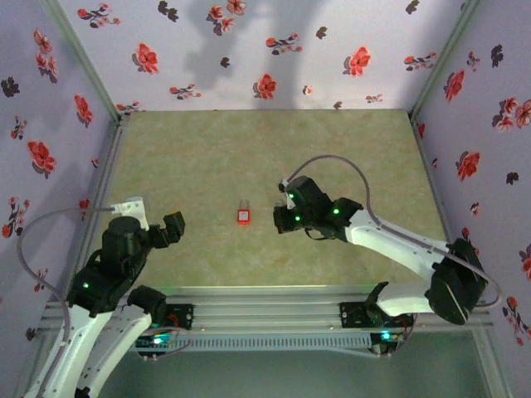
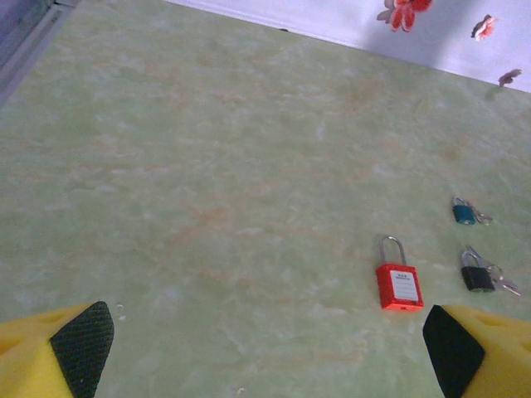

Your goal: Lock with the key

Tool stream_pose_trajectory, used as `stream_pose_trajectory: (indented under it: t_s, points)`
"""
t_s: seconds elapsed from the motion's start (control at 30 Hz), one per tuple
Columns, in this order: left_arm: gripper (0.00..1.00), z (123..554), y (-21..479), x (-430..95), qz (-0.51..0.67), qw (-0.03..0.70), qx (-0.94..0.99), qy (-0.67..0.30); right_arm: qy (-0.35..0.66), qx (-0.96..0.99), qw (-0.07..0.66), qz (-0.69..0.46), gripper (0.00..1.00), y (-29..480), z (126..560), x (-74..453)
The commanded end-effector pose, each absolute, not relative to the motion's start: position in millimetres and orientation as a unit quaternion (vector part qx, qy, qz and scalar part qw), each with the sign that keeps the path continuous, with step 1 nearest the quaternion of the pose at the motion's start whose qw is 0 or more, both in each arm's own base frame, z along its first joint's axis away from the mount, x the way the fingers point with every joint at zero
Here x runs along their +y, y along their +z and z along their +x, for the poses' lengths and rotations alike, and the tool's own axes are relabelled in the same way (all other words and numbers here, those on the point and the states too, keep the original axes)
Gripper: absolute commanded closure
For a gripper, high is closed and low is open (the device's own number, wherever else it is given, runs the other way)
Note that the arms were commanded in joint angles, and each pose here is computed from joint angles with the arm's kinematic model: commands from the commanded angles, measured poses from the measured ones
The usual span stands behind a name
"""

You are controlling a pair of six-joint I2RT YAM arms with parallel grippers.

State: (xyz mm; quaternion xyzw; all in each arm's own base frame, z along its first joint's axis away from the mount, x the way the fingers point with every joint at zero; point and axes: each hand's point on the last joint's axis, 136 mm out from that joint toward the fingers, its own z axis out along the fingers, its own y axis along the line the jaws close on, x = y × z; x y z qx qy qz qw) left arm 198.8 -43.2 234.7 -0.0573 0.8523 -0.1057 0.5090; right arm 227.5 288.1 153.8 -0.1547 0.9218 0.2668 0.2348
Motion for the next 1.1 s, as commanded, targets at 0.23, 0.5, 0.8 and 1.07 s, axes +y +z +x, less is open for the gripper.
stream_pose_trajectory:
  t_s: [0.23, 0.5, 0.8, 1.07]
  points:
    - [0.00, 197, 229, -34, -0.056, 0.511, 0.855, -0.073, 0.235, 0.929, 0.199, -0.203, 1.00, 146, 241, 313]
    - [0.00, 198, 226, -34, -0.051, 0.505, 0.859, -0.070, 0.215, 0.934, 0.176, -0.224, 1.00, 135, 248, 322]
    - [0.00, 198, 225, -34, -0.049, 0.504, 0.860, -0.067, 0.212, 0.936, 0.145, -0.239, 1.00, 118, 250, 333]
    - [0.00, 198, 224, -34, -0.047, 0.503, 0.861, -0.065, 0.209, 0.942, 0.119, -0.234, 1.00, 97, 257, 336]
